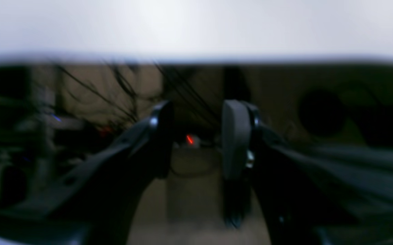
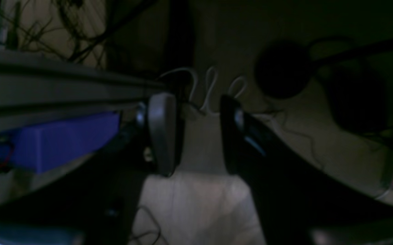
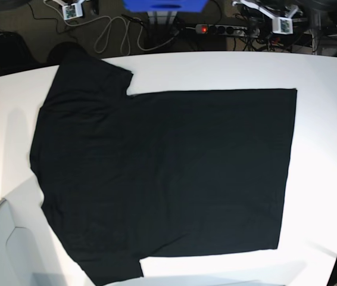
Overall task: Fold the T-shirt properly
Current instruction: 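Move the left gripper down to the shirt's shoulder corner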
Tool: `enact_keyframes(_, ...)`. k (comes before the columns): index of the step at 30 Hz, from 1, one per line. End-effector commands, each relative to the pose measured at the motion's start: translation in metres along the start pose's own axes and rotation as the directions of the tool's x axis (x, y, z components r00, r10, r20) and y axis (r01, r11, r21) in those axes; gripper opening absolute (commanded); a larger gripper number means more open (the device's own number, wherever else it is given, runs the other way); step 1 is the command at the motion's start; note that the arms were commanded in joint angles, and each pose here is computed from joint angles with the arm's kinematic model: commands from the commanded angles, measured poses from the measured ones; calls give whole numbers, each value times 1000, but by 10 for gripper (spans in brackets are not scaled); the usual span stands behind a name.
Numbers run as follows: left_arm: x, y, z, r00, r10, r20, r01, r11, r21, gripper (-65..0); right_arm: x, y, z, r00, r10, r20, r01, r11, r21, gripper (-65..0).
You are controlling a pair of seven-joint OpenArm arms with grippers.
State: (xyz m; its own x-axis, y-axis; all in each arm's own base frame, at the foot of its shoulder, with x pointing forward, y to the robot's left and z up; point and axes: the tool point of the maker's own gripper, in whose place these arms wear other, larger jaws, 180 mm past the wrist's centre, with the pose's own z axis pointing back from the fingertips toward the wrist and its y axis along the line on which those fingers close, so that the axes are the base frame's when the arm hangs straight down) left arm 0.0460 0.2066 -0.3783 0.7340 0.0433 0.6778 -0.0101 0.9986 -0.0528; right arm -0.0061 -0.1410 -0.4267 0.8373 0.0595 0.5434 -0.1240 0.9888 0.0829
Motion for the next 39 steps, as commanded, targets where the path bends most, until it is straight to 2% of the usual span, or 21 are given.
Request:
enact_keyframes(1,11,4,4,999,-11,35,11,1000,9,-415,6,4,7,1000,3,21,-3,1000,12,-410)
enact_keyframes(3,26,20,4,997,9,76,-12,999,47,-403,13,1,12,999,5,38,-5,1000,4,-391)
enact_keyframes(6,57,49,-2,980,85,178,-103,990,95,-343,26,3,18,998,9,67,-9,1000,4,-374)
enact_keyframes(8,65,70,-6,975,116,189,-141,982,125,-319,35,6,22,996,12,88,-13,1000,8,-375)
enact_keyframes(14,100,104,-38,960,202,195,-229,964,132,-316,59,13,31,989,0,149,-2,1000,11,-378)
enact_keyframes(17,110,107,-56,959,215,185,-232,970,76,-316,62,16,30,987,-10,159,8,1000,12,-379)
enact_keyframes(24,105,126,-83,951,278,134,-289,955,71,-316,69,17,27,983,-28,181,28,1000,6,-376)
enact_keyframes(29,92,122,-88,960,257,108,-268,958,103,-316,80,19,30,977,-24,210,22,1000,11,-371)
enact_keyframes(35,81,122,-98,963,255,85,-265,954,137,-315,89,18,35,973,-14,232,13,1000,7,-310)
enact_keyframes(39,81,124,-104,958,272,88,-282,950,136,-316,89,18,35,972,-13,234,12,1000,8,-305)
